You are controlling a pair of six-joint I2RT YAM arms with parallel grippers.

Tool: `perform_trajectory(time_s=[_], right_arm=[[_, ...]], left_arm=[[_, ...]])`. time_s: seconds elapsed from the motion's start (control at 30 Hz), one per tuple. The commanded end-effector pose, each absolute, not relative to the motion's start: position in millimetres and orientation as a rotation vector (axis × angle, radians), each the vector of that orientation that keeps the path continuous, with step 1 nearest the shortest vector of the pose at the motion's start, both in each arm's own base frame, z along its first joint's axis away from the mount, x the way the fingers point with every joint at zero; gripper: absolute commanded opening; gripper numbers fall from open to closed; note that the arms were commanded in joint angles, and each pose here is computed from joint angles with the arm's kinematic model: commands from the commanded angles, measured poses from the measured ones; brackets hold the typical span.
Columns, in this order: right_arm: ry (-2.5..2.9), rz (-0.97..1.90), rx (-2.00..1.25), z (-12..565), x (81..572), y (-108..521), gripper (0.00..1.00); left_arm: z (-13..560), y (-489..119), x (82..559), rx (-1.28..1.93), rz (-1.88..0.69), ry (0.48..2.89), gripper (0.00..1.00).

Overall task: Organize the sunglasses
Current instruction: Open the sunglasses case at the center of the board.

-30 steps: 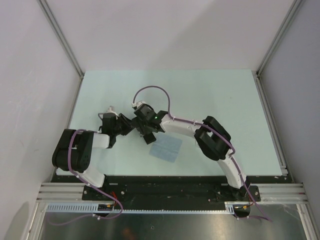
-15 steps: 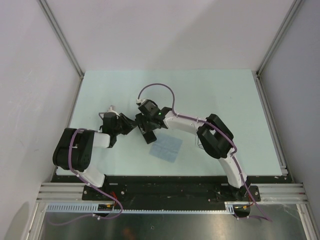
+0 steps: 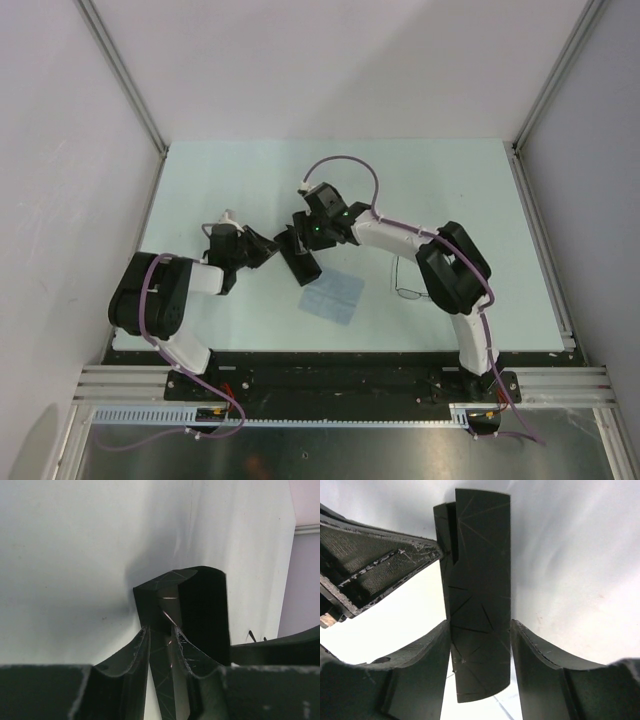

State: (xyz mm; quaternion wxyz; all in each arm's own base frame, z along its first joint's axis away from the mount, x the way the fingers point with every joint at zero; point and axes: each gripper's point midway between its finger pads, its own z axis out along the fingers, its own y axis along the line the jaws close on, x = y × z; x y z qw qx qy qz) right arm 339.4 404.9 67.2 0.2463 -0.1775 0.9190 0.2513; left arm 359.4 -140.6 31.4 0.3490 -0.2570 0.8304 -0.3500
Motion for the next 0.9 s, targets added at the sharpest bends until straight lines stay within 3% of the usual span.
perform_trajectory(time_s=[0.0, 0.33, 0.67, 0.87], right_arm=[[2.444, 0.678, -0.397, 101.1, 358.9, 383.6, 0.48], [2.448, 0.676, -0.382, 98.9, 363.2, 372.6, 0.51], [2.407, 0.688, -0.413, 109.5, 372.8, 375.9, 0.55], [2.450, 0.658, -0.495, 87.2, 387.3, 366.1, 0.54]], left_arm=[[-10.1, -130.0, 333.5, -0.744, -0.788, 2.307, 0.27], [-5.6, -130.6, 335.7, -0.731, -0.789, 2.297, 0.27], [44.1, -141.7, 351.7, -0.606, -0.874, 2.216, 0.45], [81.3, -140.5, 355.2, -0.561, -0.870, 2.167, 0.57]])
